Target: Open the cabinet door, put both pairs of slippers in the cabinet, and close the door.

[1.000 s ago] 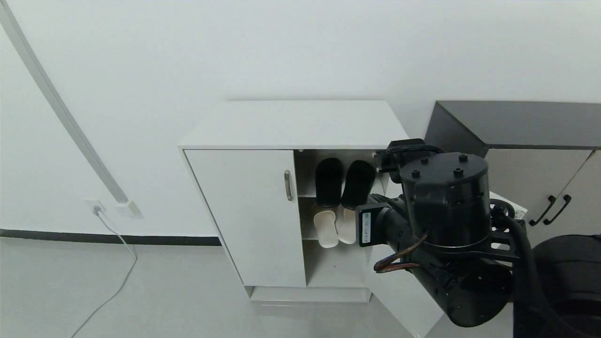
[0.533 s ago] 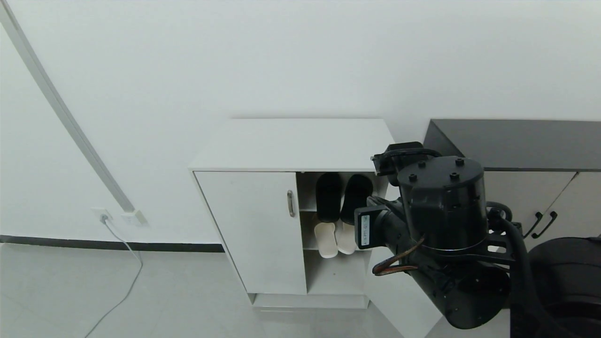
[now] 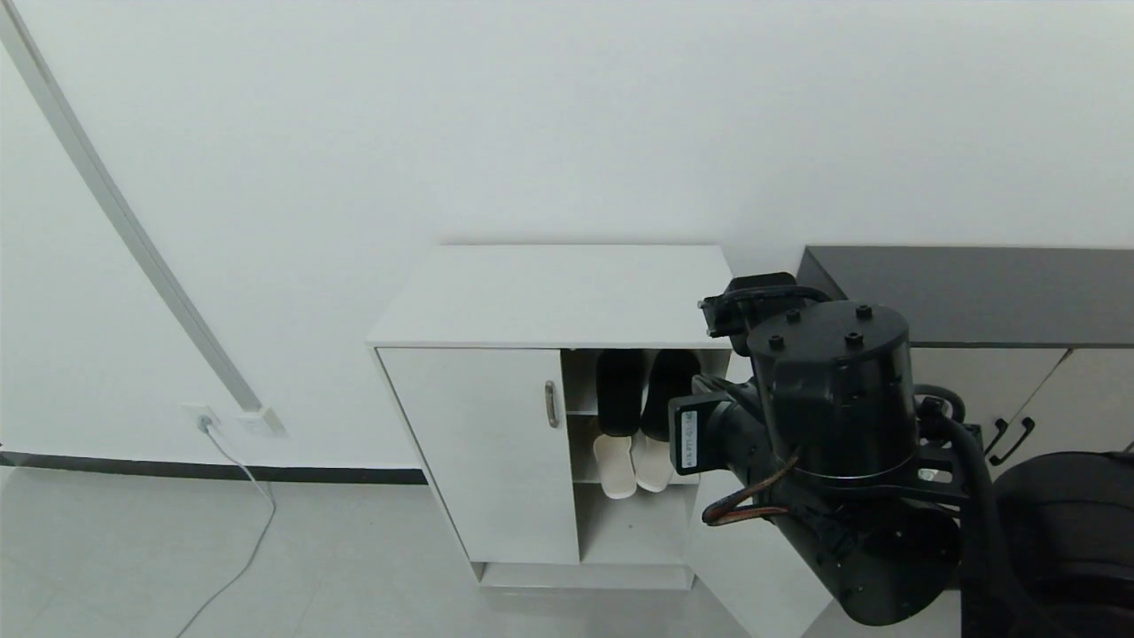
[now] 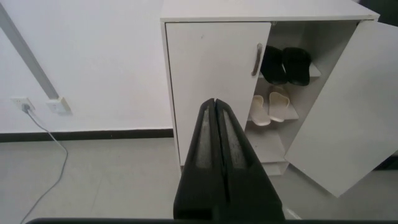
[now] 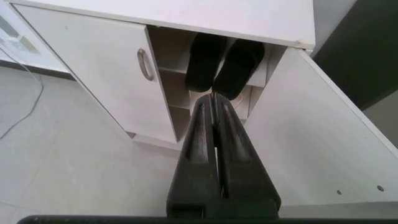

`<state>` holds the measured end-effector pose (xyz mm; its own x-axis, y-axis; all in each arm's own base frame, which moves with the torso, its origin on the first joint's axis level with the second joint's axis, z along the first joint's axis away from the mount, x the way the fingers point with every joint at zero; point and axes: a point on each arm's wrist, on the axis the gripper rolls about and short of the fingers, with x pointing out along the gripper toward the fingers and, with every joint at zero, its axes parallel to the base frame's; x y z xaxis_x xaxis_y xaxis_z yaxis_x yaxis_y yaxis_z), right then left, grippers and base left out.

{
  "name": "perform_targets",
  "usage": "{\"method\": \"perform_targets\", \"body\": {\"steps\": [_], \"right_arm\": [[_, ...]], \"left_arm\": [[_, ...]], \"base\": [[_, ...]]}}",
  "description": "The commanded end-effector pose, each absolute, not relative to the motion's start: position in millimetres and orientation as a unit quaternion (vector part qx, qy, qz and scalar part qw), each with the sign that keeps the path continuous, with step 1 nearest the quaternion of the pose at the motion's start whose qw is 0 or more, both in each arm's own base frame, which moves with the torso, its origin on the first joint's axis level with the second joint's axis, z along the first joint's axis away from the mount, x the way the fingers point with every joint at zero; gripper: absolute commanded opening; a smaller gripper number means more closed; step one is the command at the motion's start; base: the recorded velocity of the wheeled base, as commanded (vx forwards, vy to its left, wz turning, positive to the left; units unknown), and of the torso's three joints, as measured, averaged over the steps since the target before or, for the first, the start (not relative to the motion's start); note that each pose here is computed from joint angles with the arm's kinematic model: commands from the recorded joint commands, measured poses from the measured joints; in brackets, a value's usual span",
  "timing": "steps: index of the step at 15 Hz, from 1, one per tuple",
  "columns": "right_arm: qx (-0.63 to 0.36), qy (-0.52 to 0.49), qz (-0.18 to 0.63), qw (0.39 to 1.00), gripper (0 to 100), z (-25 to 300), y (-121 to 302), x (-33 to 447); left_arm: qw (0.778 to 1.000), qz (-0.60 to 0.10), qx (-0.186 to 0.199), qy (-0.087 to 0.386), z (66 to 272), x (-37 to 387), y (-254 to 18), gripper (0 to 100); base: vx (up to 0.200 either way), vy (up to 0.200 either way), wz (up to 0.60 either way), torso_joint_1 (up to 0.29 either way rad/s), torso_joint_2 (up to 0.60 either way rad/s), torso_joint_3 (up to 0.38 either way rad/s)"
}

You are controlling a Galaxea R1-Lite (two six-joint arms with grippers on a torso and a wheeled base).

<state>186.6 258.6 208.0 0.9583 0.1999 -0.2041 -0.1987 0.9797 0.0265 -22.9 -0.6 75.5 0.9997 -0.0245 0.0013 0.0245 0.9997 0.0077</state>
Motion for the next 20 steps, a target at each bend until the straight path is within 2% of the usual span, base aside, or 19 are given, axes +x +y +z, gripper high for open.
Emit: {"method": "perform_targets", "body": {"steps": [1,3,11,16,18,20], "right_arm": [[0.002,0.105,0.101,0.989,0,207,259,187],[0.001,0.105,0.101,0.989,0,206,259,187],[0.0,0.108,0.106,0.988,0,205,260,188],[0.008,0.105,0.086,0.991,0,201,256,207],[0.017,0.11,0.115,0.987,0,202,252,212],[0.023,0.108,0.101,0.989,0,204,246,224]], "left_arm": [[1.0,-0.012,0.004,0.0,75,-23,-1,0],[1.0,-0.012,0.004,0.0,75,-23,-1,0],[1.0,-0.012,0.004,0.0,75,-23,-1,0],[1.0,-0.012,0.004,0.0,75,-23,-1,0],[1.0,-0.012,0.004,0.0,75,-23,-1,0],[1.0,-0.012,0.005,0.0,75,-23,-1,0]], "base": [[0.0,0.0,0.0,0.0,0.0,0.0],[0.0,0.0,0.0,0.0,0.0,0.0],[0.0,0.0,-0.6,0.005,0.0,0.001],[0.0,0.0,0.0,0.0,0.0,0.0],[0.0,0.0,0.0,0.0,0.0,0.0],[0.0,0.0,0.0,0.0,0.0,0.0]]}}
